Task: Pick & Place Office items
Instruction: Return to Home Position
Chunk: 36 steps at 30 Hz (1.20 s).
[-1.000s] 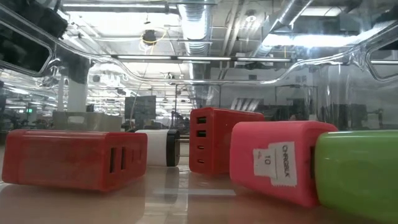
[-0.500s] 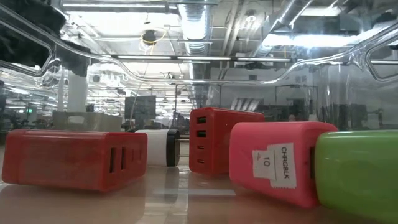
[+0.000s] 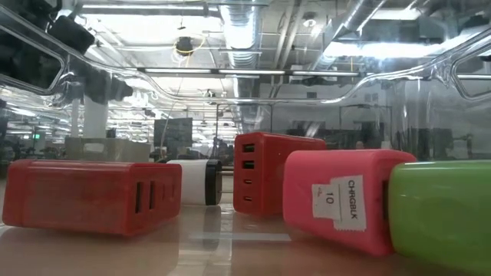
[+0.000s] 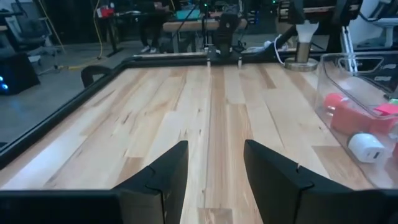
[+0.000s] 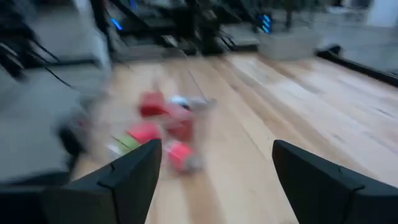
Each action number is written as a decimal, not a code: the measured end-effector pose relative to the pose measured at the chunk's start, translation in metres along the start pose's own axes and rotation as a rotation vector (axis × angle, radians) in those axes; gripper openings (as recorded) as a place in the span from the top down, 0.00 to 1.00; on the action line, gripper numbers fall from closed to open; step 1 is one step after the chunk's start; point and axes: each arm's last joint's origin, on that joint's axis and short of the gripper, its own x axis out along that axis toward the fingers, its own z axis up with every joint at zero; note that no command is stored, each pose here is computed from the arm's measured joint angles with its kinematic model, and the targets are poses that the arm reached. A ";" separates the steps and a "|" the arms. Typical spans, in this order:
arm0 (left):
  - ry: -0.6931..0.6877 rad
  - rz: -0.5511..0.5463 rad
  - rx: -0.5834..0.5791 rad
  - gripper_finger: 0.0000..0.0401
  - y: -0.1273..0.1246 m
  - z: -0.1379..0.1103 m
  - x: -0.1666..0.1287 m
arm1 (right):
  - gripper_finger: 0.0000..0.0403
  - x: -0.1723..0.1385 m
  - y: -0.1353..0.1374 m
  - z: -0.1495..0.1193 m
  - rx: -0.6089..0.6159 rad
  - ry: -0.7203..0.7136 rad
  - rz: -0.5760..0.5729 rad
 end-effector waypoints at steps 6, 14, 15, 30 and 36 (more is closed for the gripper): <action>0.017 -0.001 0.001 0.62 0.000 -0.001 0.002 | 0.26 0.037 -0.011 0.014 -0.114 0.131 -0.155; 0.026 -0.002 0.002 0.62 0.000 -0.002 0.003 | 0.26 0.082 -0.036 0.055 -0.220 0.209 -0.289; 0.026 -0.002 0.002 0.62 0.000 -0.002 0.003 | 0.26 0.088 -0.041 0.061 -0.221 0.212 -0.311; 0.024 -0.002 0.001 0.62 0.000 -0.002 0.002 | 0.27 0.211 -0.107 0.112 -0.206 0.128 0.209; 0.015 -0.002 0.000 0.62 0.000 -0.001 0.003 | 0.28 0.195 -0.154 0.088 -0.213 0.066 0.257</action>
